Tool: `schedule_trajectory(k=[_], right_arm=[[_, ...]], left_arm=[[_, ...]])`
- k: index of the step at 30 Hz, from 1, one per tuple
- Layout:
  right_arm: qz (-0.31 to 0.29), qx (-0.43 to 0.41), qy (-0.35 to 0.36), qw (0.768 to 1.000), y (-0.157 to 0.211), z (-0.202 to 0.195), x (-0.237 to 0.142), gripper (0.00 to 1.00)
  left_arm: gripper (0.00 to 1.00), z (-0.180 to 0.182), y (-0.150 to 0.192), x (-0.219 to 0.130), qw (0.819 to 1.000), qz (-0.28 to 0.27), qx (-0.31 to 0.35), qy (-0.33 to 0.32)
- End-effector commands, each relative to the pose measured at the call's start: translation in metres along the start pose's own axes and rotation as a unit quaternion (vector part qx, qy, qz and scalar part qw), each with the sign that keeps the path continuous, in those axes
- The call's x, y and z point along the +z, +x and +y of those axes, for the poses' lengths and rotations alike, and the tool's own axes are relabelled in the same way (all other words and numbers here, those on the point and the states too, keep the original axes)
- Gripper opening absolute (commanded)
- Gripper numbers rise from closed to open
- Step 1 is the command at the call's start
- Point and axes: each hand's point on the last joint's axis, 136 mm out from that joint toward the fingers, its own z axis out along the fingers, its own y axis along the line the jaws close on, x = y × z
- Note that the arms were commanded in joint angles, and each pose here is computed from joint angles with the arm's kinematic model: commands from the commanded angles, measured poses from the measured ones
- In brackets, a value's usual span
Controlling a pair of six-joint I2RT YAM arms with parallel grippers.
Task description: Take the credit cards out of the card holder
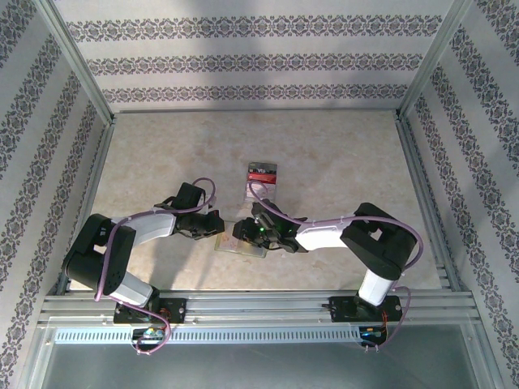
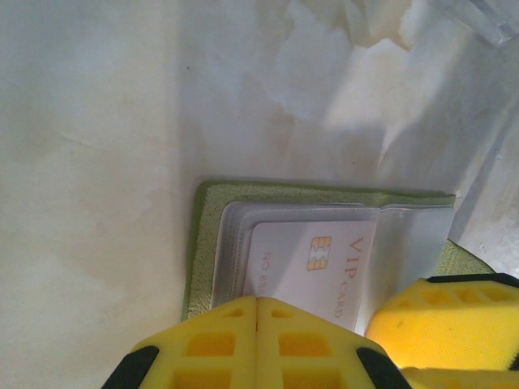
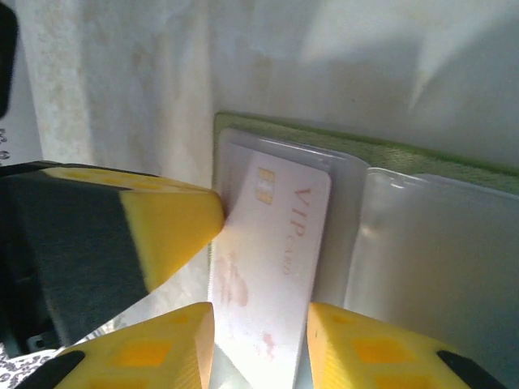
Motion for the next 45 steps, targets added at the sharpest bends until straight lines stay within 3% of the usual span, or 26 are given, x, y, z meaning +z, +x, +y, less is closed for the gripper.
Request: schedule_trajectory(k=[1, 34, 45], right_arm=[[0.003, 0.002, 0.006, 1.000, 0.000, -0.003, 0.003, 0.36], [-0.002, 0.051, -0.141, 0.989, -0.007, 0.031, 0.005, 0.32], [0.000, 0.058, -0.153, 0.986, -0.007, 0.033, 0.014, 0.31]], left_arm=[[0.00, 0.025, 0.019, 0.005, 0.999, 0.027, -0.016, -0.034], [0.00, 0.031, 0.033, 0.007, 0.998, 0.031, -0.030, -0.034], [0.00, 0.031, 0.034, 0.007, 0.998, 0.031, -0.031, -0.034]])
